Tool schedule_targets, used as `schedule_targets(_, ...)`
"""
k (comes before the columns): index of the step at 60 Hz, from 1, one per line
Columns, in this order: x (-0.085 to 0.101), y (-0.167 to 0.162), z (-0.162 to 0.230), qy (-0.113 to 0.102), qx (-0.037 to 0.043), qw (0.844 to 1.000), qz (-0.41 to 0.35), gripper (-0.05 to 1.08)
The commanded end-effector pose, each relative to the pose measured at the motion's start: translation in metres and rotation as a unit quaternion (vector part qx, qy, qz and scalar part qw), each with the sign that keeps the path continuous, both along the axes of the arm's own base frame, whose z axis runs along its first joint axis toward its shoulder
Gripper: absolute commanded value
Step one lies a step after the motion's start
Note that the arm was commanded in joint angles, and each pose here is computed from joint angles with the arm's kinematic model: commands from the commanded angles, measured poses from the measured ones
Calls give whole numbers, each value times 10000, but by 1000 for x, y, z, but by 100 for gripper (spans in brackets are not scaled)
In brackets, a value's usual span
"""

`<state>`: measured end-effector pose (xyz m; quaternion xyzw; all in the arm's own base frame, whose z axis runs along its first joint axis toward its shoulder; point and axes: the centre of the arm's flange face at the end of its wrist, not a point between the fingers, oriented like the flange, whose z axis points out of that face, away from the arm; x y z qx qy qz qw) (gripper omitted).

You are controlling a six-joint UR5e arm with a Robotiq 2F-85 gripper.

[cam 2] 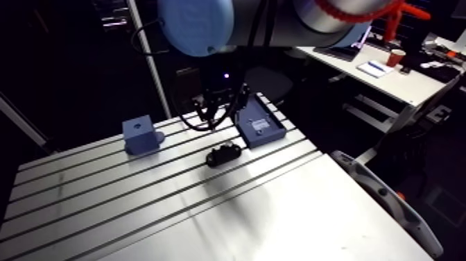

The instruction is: Pick up the M10 bolt and insert it into the hex recess until seated.

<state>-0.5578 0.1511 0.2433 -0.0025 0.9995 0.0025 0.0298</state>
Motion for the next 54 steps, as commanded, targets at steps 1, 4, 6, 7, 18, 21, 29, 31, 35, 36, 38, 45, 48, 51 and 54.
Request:
schedule_targets(1,4,0,-9,-45,-23,10000,-16,39)
schedule_targets(4,7,1,-11,-71,-37,10000,-32,40)
schedule_targets(6,8,0,-12,-73,-39,10000,-32,41)
schedule_targets(7,8,0,-12,-73,-39,10000,-32,41)
schedule_targets(18,11,-2,-14,-86,-46,9999,-25,43)
schedule_targets(21,12,-1,-14,-88,-47,9999,-39,44)
schedule_targets(29,14,-2,-17,-113,-60,9999,-48,44)
schedule_targets(31,14,-2,-18,-120,-63,9999,-48,44)
schedule_targets(35,15,0,-17,-124,-59,9999,-62,44)
schedule_targets(36,15,0,-17,-124,-59,9999,-62,44)
schedule_targets(38,16,1,-18,-130,-61,9999,-76,44)
schedule_targets(45,16,3,-18,-131,-62,9999,-91,45)
schedule_targets(48,17,4,-19,-136,-65,9998,-100,45)
schedule_targets(51,17,4,-19,-132,-63,9998,-101,45)
schedule_targets(54,16,5,-20,-119,-56,9999,-94,45)
